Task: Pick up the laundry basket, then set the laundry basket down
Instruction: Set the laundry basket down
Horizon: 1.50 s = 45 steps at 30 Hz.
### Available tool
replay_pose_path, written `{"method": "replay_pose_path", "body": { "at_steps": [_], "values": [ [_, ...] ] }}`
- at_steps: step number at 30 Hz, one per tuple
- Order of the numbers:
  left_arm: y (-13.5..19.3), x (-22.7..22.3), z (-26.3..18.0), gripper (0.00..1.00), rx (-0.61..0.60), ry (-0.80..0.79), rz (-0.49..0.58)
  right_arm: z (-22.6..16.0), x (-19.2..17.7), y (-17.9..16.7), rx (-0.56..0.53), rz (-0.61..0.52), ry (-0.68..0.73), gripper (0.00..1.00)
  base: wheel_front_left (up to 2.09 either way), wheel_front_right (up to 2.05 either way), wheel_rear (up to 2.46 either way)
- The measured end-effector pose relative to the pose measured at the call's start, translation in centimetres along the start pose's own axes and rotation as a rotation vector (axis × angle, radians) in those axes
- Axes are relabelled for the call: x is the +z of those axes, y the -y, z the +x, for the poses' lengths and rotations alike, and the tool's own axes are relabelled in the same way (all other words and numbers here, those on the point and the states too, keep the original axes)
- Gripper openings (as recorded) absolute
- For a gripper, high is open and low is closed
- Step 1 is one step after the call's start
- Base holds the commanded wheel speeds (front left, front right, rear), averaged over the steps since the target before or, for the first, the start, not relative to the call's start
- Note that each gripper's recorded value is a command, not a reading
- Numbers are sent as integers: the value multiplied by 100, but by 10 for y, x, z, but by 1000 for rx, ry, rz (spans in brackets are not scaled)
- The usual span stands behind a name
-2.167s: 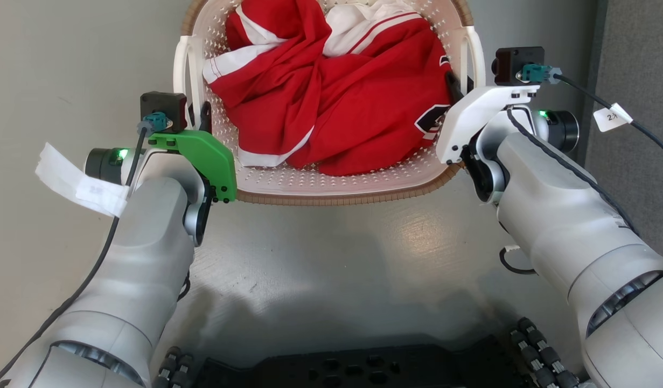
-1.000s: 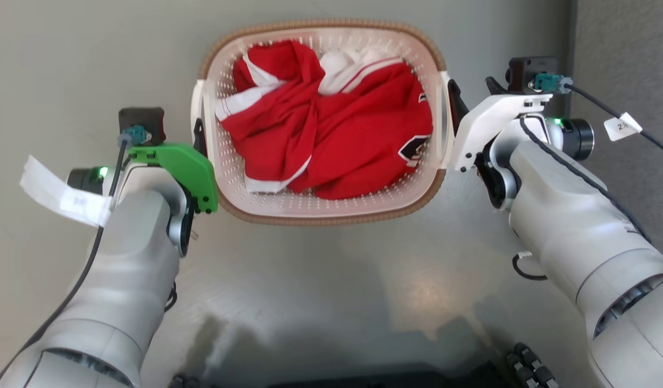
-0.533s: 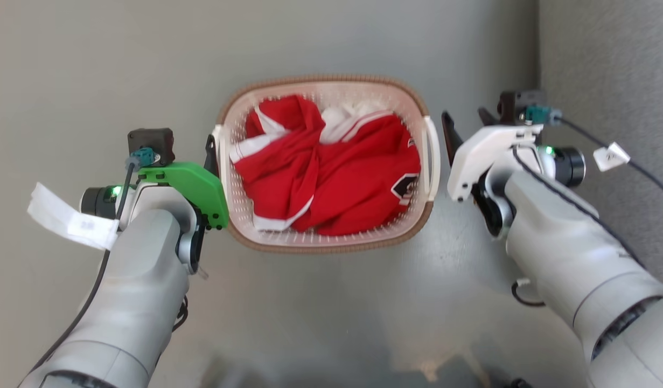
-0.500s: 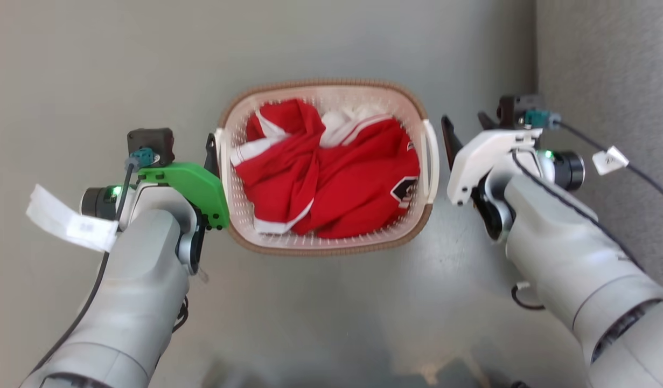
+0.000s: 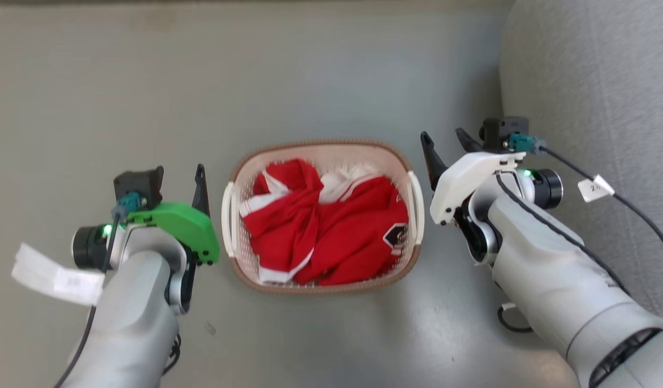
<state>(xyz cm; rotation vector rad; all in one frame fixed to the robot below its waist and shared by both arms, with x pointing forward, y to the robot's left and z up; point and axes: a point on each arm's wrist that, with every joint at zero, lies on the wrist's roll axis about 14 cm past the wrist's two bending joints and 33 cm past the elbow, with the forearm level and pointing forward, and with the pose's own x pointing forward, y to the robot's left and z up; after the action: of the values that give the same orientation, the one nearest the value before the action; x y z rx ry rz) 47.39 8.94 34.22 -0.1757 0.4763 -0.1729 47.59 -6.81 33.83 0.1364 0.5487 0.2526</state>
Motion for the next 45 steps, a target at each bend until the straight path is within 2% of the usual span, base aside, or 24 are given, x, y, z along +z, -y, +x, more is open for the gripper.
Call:
{"method": "replay_pose_path", "body": {
  "at_steps": [11, 25, 34, 45],
  "values": [
    [8, 63, -44, 100, -11, 228, 20, -43, 48, -8, 1, 12, 184, 100, 0, 0, 0],
    [10, 77, -111, 100, 8, 365, 23, -102, 73, -19, 4, 21, 361, 100, 0, 0, 0],
    [12, 75, -154, 100, 20, 432, 35, -141, 68, -25, -1, 40, 435, 100, 0, 0, 0],
    [15, 72, -178, 100, 22, 466, 47, -170, 60, -10, -64, 77, 486, 100, 0, 0, 0]
  ]
}}
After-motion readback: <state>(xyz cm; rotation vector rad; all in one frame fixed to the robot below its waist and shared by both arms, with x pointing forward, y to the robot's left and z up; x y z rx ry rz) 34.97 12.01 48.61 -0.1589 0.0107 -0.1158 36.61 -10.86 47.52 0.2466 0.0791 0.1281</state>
